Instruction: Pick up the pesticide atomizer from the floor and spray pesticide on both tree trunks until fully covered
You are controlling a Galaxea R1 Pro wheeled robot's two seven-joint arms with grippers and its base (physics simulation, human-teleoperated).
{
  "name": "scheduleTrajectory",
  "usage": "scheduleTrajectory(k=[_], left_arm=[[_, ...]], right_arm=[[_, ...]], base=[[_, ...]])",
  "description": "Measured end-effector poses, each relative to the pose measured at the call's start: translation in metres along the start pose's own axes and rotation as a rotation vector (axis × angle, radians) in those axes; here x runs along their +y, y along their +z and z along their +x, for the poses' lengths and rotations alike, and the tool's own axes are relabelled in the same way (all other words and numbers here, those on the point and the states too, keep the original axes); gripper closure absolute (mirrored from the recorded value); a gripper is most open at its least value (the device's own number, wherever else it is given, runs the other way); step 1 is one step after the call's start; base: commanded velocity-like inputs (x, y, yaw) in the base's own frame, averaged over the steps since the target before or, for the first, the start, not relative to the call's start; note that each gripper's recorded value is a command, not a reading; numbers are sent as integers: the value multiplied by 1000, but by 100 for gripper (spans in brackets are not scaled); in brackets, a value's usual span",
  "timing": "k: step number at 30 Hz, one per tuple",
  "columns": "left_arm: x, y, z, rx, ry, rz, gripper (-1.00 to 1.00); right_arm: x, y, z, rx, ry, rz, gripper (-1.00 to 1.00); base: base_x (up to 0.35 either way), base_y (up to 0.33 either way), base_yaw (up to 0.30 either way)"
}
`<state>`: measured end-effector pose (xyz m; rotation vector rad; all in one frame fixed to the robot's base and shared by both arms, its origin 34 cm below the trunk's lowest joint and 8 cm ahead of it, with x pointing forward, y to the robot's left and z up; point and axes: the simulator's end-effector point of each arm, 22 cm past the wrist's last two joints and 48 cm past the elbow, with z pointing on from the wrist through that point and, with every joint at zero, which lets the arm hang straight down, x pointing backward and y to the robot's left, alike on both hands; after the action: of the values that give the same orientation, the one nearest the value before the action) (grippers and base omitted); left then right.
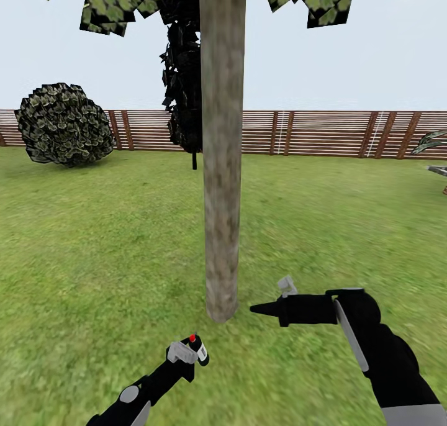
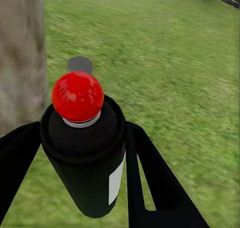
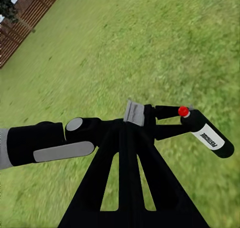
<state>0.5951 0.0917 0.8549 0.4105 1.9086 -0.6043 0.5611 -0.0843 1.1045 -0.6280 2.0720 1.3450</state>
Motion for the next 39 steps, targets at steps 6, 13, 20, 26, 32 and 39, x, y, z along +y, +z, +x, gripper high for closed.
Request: scheduleTrajectory(k=[6, 13, 20, 26, 32, 39], left_arm=[[-5, 0, 0, 1, 3, 22, 100], [-19, -1, 8, 34, 61, 83, 100], [-26, -1, 13, 50, 90, 113, 100], [-38, -4, 16, 56, 89, 163, 100], [-41, -5, 17, 57, 88, 176, 100], [-51, -7, 16, 54, 90, 226, 100]], right_arm=[[1, 1, 0, -2, 2, -5, 100], [3, 7, 0, -7, 12, -14, 100], [3, 20, 4, -6, 49, -34, 100], [3, 27, 7, -3, 69, -43, 100], [0, 32, 13, 5, 96, -48, 100], [-13, 39, 15, 6, 107, 11, 100]], base=[[0, 0, 0], [0, 0, 0], [0, 0, 0], [0, 0, 0], [0, 0, 0], [0, 0, 0]])
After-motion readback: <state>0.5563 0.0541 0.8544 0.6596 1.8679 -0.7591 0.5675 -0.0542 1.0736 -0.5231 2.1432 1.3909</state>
